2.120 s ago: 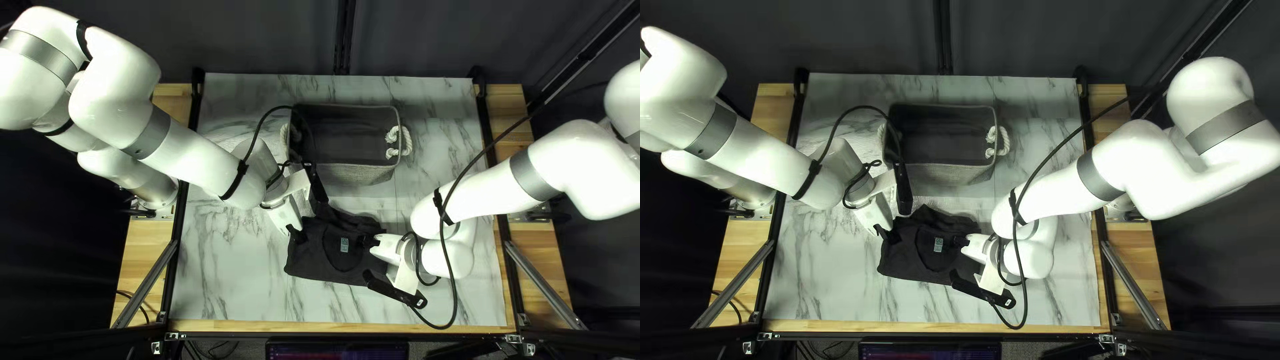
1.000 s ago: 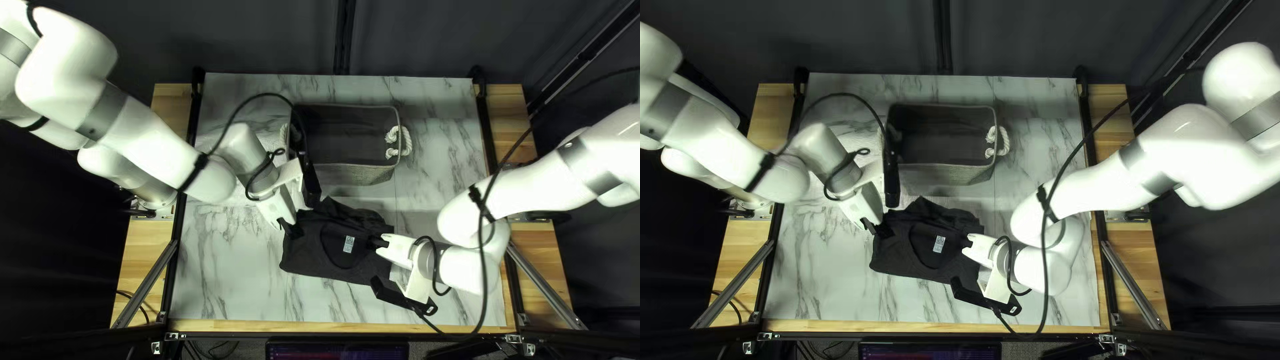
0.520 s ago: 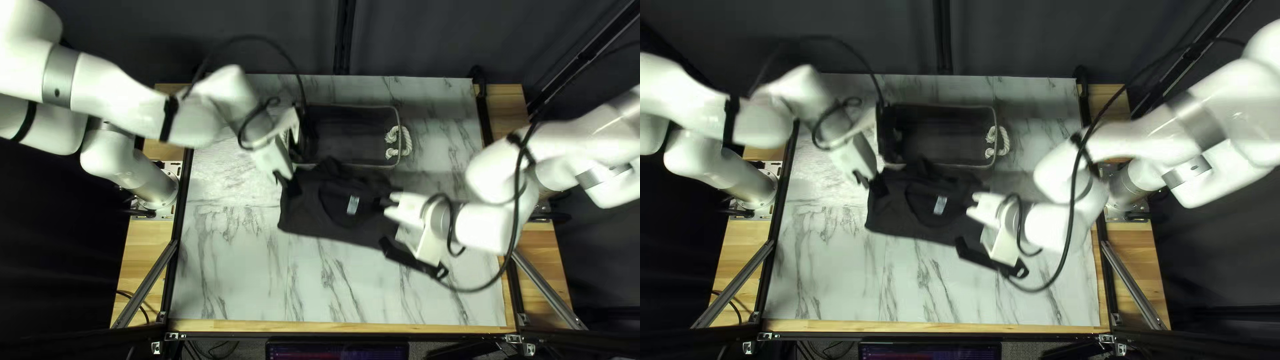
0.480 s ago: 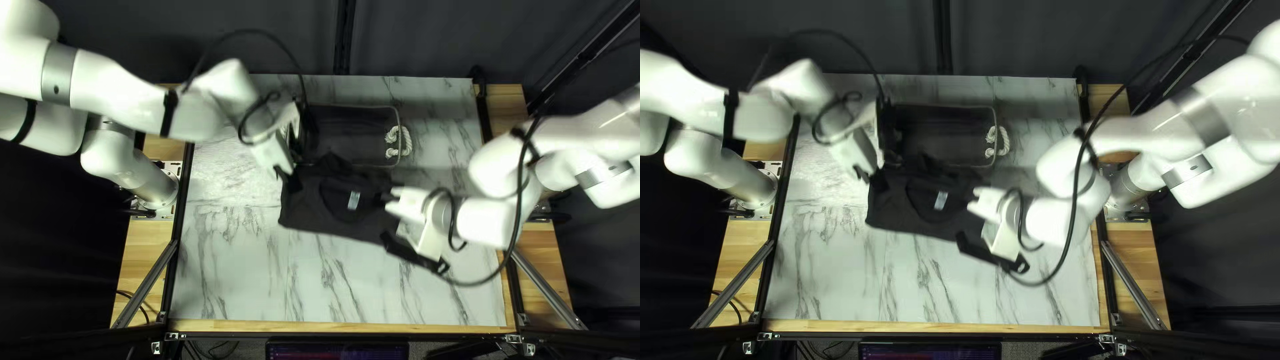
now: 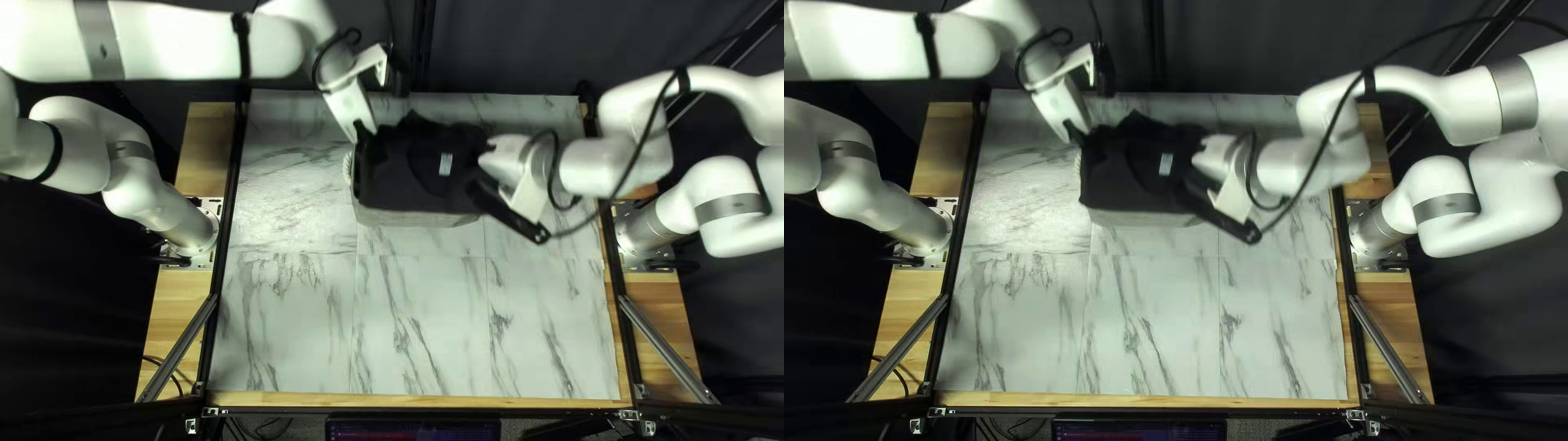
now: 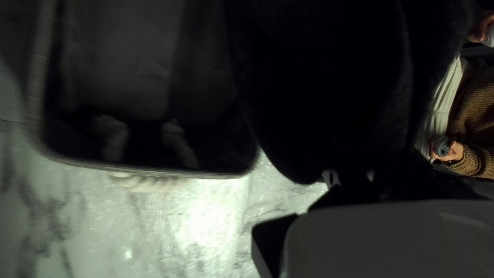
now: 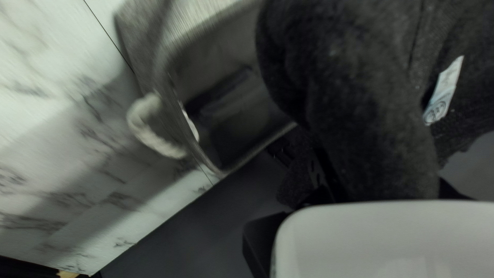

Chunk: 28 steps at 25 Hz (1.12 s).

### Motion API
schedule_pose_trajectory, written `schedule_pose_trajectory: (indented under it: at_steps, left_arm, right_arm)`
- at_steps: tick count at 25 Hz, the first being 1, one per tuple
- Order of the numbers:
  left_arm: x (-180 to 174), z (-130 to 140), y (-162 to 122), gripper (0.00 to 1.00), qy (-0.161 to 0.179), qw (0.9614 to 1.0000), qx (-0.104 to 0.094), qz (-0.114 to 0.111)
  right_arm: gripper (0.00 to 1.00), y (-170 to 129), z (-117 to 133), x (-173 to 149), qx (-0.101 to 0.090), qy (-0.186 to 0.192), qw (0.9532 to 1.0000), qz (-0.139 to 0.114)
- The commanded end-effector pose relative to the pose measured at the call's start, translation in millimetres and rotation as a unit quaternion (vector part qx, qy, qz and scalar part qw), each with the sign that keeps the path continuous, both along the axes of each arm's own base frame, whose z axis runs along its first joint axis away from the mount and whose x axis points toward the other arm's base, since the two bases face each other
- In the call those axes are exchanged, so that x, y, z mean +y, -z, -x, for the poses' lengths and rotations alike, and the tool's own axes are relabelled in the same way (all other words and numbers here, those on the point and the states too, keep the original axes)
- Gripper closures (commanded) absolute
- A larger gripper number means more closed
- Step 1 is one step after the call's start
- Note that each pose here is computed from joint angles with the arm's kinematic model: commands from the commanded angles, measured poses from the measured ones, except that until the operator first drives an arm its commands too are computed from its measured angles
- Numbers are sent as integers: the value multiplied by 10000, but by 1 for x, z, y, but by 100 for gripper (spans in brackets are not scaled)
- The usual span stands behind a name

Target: Pick up a folded sweatshirt and place it into a fabric basket

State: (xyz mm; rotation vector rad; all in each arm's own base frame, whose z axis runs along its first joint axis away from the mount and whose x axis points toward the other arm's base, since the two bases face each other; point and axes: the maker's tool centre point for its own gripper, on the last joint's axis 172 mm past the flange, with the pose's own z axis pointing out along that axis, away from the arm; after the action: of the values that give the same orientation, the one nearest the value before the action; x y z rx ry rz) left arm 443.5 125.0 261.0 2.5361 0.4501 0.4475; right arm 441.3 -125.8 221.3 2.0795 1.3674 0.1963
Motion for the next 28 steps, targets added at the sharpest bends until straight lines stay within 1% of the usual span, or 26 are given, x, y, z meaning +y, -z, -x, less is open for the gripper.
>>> schedule_pose_trajectory:
  at_steps: [1, 3, 9, 12, 16, 17, 18, 19, 20, 23, 28]
  left_arm:
    - [14, 1, 12, 100, -20, 10000, 12, 58]
    - [16, 2, 20, 100, -44, 9999, 17, 89]
    - [24, 2, 50, 100, -139, 9998, 52, 149]
    - [29, 0, 66, 100, -189, 9996, 64, 179]
    - [31, -4, 79, 100, -224, 9995, 93, 199]
    - [30, -5, 84, 95, -239, 9995, 114, 187]
    - [29, -6, 87, 75, -262, 9994, 132, 178]
    - [29, -7, 90, 21, -279, 9994, 132, 182]
    - [27, -9, 95, 0, -311, 9992, 139, 185]
    - [26, -8, 99, 0, -361, 9991, 139, 190]
    - [22, -2, 98, 0, -409, 9988, 133, 229]
  right_arm:
    - [100, 17, -1, -20, -71, 64, 9999, -89]
    - [100, 23, -2, -25, -94, 86, 9998, -125]
    - [100, 44, 0, -31, -68, 162, 9996, -213]
    - [100, 55, 4, -33, -52, 218, 9995, -243]
    - [100, 70, 6, -32, 4, 274, 9992, -281]
    - [100, 72, 6, -31, 8, 279, 9992, -285]
    - [100, 75, 7, -30, 13, 291, 9991, -298]
    - [50, 78, 7, -29, 26, 300, 9991, -308]
    - [0, 84, 7, -28, 61, 328, 9989, -331]
    - [0, 93, 6, -25, 123, 366, 9985, -391]
    - [0, 92, 2, -18, 206, 389, 9981, -436]
